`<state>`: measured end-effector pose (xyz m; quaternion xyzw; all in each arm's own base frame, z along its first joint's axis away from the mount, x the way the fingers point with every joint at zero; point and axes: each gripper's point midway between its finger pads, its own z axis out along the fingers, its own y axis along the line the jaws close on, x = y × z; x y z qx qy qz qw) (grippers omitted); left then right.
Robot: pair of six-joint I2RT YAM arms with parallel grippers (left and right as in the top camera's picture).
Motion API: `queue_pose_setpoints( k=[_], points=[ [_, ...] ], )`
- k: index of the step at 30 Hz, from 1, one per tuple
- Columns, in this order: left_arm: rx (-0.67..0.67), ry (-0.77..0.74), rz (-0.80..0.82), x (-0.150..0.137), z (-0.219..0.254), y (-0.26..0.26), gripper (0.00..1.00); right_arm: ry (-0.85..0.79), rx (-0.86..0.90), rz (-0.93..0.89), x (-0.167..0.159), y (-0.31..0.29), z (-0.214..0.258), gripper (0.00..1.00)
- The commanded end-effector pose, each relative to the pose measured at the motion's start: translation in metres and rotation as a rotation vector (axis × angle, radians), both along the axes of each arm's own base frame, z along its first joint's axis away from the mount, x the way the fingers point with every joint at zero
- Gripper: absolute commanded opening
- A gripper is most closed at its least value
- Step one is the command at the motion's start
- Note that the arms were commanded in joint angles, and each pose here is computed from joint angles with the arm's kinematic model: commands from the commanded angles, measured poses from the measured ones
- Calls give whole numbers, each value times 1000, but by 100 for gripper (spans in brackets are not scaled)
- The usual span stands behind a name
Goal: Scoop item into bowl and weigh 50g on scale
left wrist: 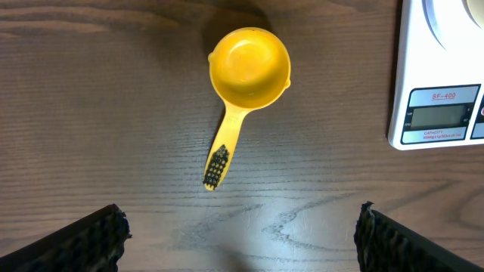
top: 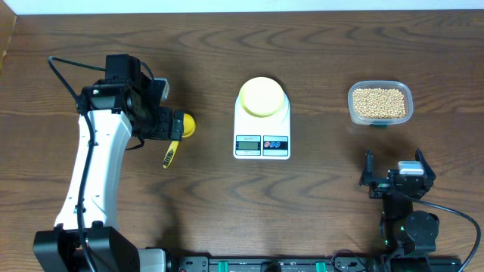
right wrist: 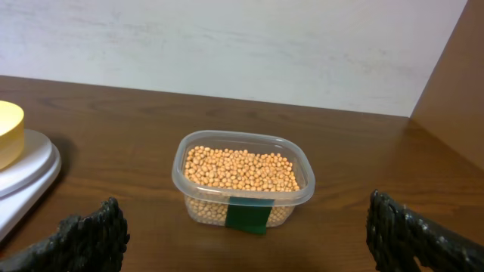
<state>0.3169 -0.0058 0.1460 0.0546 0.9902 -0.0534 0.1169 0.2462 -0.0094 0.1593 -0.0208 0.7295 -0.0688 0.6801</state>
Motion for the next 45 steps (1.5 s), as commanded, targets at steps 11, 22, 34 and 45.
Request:
queue_pose_setpoints(
  k=[11,22,34,45],
  points=[
    [0,-26,-14,6,8,0,98,1,-14,10,0,2,0,99],
    [2,-37,-18,8,9,1,98,1,-14,10,0,2,0,99],
    [13,-16,-68,17,-7,1,98,1,-14,10,0,2,0,99],
    [90,-100,-39,60,-26,20,98,1,-14,10,0,2,0,99]
  ],
)
